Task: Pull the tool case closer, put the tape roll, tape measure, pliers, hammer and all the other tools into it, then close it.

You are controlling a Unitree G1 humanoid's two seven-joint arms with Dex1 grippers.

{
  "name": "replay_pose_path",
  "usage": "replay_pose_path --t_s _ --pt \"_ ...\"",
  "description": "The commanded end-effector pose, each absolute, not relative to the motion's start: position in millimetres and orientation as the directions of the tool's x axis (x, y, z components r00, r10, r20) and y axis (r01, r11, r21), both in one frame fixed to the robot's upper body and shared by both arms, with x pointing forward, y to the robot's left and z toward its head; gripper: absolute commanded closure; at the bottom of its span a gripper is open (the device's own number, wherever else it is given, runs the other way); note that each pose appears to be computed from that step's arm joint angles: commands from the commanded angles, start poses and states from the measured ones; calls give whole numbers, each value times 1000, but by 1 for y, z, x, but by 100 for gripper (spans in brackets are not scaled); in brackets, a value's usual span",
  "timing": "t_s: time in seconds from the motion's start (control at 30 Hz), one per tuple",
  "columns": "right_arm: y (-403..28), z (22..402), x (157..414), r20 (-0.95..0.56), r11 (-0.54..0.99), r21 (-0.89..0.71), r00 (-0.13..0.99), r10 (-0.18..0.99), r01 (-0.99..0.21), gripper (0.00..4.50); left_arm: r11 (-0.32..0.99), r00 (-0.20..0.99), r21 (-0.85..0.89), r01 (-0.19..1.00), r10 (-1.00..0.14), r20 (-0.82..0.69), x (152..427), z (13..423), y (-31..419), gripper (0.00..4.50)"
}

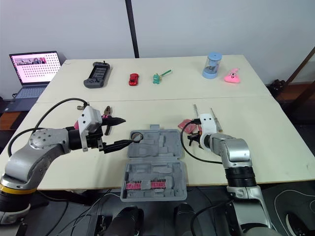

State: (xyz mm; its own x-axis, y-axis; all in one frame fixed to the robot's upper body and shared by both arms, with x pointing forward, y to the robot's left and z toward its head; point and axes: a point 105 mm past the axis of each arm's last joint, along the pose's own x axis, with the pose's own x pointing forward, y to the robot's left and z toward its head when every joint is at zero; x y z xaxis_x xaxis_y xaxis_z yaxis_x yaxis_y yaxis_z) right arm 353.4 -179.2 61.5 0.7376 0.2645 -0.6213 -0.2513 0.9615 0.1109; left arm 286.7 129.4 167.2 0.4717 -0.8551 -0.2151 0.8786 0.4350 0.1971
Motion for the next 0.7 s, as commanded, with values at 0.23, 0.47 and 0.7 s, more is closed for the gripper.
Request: replay_pose_path --t_s 0.23,0.47,0.7 --pt "-186 59 314 -663 948 189 678 316 -258 446 383 427 225 896 -882 -198 287 169 120 0" --pt "-173 61 288 -668 908 298 615 419 -294 446 341 385 214 915 -897 -217 283 165 116 0" --pt "-162 58 259 -693 879 346 541 475 -329 446 318 359 202 926 -907 -219 280 163 111 0"
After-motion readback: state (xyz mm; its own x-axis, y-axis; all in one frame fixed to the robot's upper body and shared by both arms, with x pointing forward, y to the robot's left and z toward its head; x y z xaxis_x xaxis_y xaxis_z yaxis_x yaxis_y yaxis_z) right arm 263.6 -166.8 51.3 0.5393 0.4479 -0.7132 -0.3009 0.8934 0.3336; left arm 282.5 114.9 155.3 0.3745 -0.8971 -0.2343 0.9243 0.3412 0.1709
